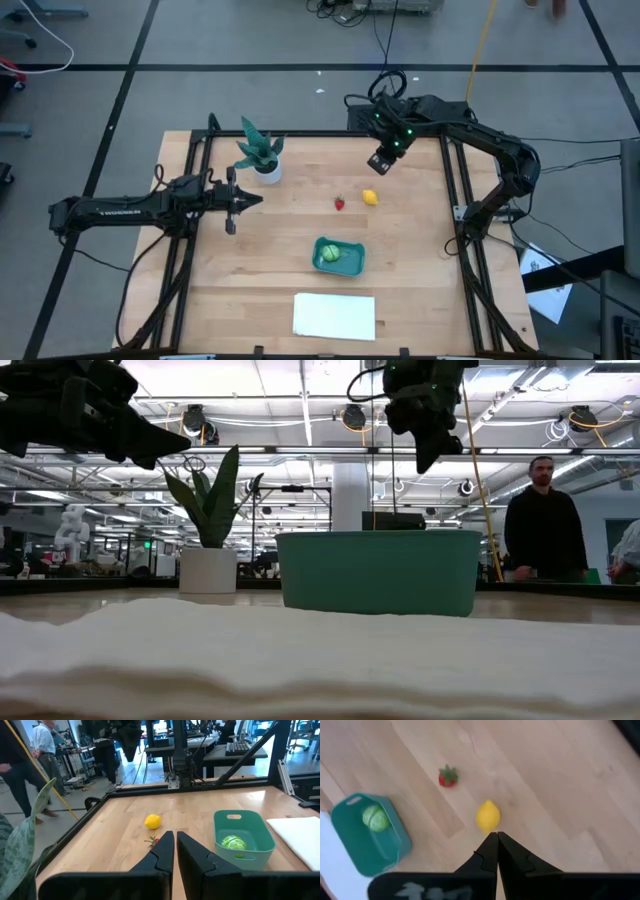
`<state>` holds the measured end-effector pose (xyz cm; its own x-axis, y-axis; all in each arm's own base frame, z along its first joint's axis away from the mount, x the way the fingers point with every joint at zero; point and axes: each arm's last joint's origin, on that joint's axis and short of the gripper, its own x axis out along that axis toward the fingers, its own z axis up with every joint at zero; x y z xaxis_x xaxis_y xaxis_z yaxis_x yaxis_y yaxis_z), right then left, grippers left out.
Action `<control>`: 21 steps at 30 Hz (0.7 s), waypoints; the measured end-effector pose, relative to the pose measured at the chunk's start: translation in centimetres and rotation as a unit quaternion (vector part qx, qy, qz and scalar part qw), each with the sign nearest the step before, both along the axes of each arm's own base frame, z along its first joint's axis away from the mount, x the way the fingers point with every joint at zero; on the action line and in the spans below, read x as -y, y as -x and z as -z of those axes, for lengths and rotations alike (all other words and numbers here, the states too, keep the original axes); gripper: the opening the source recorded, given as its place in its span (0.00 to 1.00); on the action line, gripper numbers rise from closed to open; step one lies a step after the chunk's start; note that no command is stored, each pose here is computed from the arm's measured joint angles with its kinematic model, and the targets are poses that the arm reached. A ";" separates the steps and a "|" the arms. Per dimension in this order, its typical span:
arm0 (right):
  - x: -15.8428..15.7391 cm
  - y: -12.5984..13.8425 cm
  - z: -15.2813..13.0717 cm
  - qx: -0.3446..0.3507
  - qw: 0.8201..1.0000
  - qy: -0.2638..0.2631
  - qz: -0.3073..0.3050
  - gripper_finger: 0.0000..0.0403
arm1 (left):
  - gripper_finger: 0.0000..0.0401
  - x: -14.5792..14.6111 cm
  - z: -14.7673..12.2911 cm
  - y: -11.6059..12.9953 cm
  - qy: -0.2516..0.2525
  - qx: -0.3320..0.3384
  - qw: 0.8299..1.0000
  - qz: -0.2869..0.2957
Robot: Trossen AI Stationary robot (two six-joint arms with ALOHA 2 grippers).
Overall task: Pick and placing Produce into tupperware
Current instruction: Put the lemon into the bin
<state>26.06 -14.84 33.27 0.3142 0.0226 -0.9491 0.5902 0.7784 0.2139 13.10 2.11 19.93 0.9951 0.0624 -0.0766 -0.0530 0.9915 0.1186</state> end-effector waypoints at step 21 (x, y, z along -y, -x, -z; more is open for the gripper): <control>-1.4 -1.1 0.4 -0.005 0.999 0.003 -0.048 0.04 | 0.06 0.0 0.0 0.0 0.001 -0.001 1.000 -0.001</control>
